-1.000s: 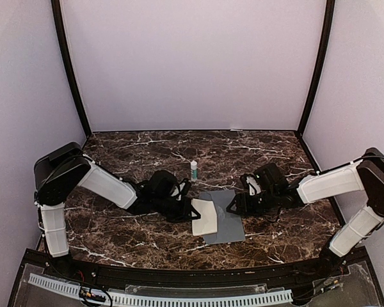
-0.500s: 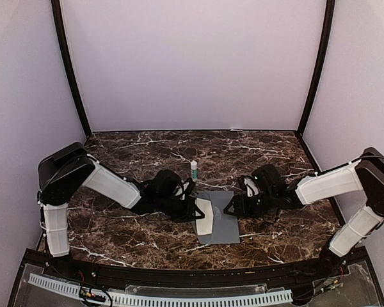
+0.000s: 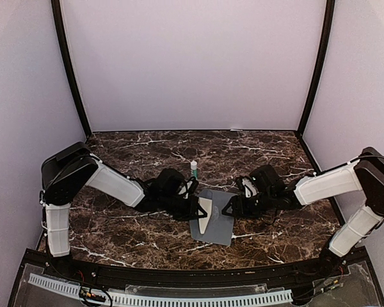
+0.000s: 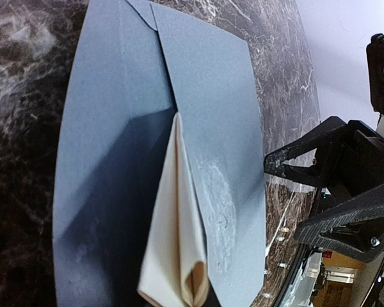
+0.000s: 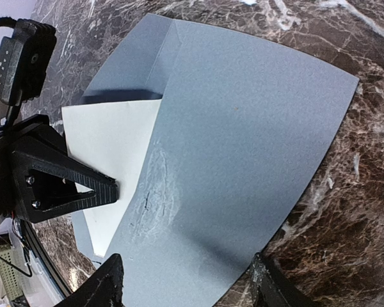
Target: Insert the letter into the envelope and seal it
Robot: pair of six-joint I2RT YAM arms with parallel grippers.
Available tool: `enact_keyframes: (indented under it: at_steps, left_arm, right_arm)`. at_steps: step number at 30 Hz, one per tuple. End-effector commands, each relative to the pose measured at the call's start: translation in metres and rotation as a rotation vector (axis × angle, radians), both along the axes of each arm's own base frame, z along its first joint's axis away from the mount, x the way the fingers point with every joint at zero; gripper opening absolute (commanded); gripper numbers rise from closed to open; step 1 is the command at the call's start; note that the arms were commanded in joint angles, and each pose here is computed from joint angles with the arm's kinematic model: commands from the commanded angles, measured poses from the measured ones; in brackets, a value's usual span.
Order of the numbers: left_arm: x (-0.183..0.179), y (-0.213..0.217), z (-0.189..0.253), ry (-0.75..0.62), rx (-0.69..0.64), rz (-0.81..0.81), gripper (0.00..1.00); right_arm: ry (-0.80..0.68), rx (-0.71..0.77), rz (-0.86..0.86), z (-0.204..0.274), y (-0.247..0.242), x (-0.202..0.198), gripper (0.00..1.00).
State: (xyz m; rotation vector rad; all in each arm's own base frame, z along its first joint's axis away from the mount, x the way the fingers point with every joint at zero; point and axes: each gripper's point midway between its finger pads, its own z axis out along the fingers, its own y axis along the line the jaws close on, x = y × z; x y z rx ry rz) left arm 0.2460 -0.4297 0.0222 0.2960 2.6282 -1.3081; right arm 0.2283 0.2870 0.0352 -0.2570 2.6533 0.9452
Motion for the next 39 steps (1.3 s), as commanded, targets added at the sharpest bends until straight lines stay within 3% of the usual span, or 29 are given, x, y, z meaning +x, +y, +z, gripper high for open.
enact_keyframes:
  at_steps: [1,3,6,8,19,24,32,39]
  left_arm:
    - [-0.003,0.001,-0.002,-0.029,0.051,-0.026,0.0]
    - [-0.002,0.005,0.001,-0.048,0.064,-0.016,0.06]
    - [-0.002,0.012,0.009,-0.073,0.078,-0.013,0.26]
    - [-0.003,0.016,0.012,-0.087,0.095,-0.012,0.33]
    - [-0.004,0.042,0.023,-0.131,0.202,0.012,0.59]
    - [-0.001,0.048,0.026,-0.154,0.23,0.026,0.59]
    - [0.008,0.046,0.025,-0.184,0.24,0.05,0.42]
    - [0.016,0.041,0.019,-0.187,0.258,0.057,0.36]
  right_arm:
    - [0.006,-0.023,-0.016,-0.002,0.0,-0.001,0.64]
    - [-0.004,-0.034,-0.027,0.001,-0.003,0.001,0.65]
    - [-0.022,-0.05,-0.047,0.006,-0.008,0.004,0.66]
    - [-0.027,-0.068,-0.06,0.007,-0.012,0.004,0.67]
    - [-0.041,-0.059,-0.076,0.019,-0.013,0.006,0.68]
    - [-0.046,-0.044,-0.076,0.021,-0.009,0.009,0.67]
    - [-0.058,-0.014,-0.077,0.023,0.002,0.018,0.66]
    - [-0.058,-0.017,-0.073,0.017,0.009,0.025,0.65]
